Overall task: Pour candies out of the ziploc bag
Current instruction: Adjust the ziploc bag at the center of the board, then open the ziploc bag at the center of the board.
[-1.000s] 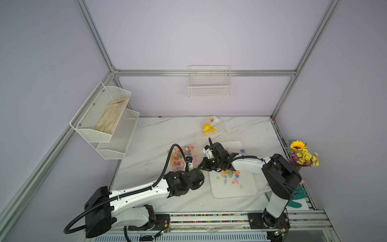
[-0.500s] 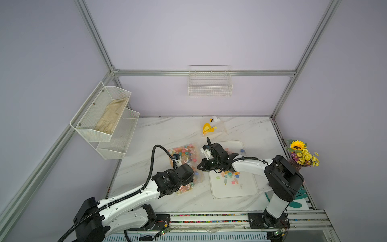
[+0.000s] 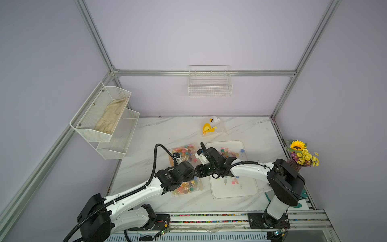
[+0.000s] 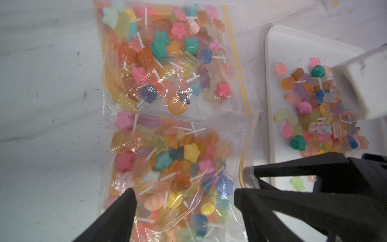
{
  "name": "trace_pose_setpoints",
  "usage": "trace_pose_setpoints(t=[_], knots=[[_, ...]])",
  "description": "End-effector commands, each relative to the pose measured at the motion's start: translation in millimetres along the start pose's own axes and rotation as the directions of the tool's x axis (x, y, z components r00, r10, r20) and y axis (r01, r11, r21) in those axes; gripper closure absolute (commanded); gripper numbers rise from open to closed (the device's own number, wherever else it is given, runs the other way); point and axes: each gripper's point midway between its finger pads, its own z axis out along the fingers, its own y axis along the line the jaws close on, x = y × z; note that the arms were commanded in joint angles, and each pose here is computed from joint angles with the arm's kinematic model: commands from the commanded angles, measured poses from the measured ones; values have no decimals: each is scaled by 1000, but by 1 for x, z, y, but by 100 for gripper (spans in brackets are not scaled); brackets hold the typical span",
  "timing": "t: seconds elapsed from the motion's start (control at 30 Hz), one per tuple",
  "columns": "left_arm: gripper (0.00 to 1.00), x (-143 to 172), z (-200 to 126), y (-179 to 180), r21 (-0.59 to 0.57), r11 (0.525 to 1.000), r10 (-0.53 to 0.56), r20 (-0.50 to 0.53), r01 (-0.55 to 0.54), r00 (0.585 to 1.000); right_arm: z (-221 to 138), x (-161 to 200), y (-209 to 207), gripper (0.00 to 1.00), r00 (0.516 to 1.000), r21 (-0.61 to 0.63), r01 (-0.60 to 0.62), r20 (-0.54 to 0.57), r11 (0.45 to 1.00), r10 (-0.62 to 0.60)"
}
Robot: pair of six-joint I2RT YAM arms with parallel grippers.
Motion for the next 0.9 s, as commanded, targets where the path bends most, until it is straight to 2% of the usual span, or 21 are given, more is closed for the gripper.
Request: trace_pose_setpoints(t=[0.0,0.3,0.6,0.73,0.87], knots=[[22,-20,-10,-18,48,999,-10,35,8,999,-8,-12,-18,62,997,55,-66,46,996,63],[21,-30,-8,-37,44,999,28,16,-28,999,-46,-39,-60,49,970,71,-190,166,979,176],[20,-43,4,-76,48,997,66,-36,-64,997,-86,-55,-99,43,925,117,-281,298,953,236],[20,-40,19,-95,52,995,90,-84,-86,992,-92,-55,-112,41,914,129,-308,315,942,256],[21,-37,27,-115,82,985,164,-136,-154,977,-99,-53,-123,40,904,137,-331,330,934,272]])
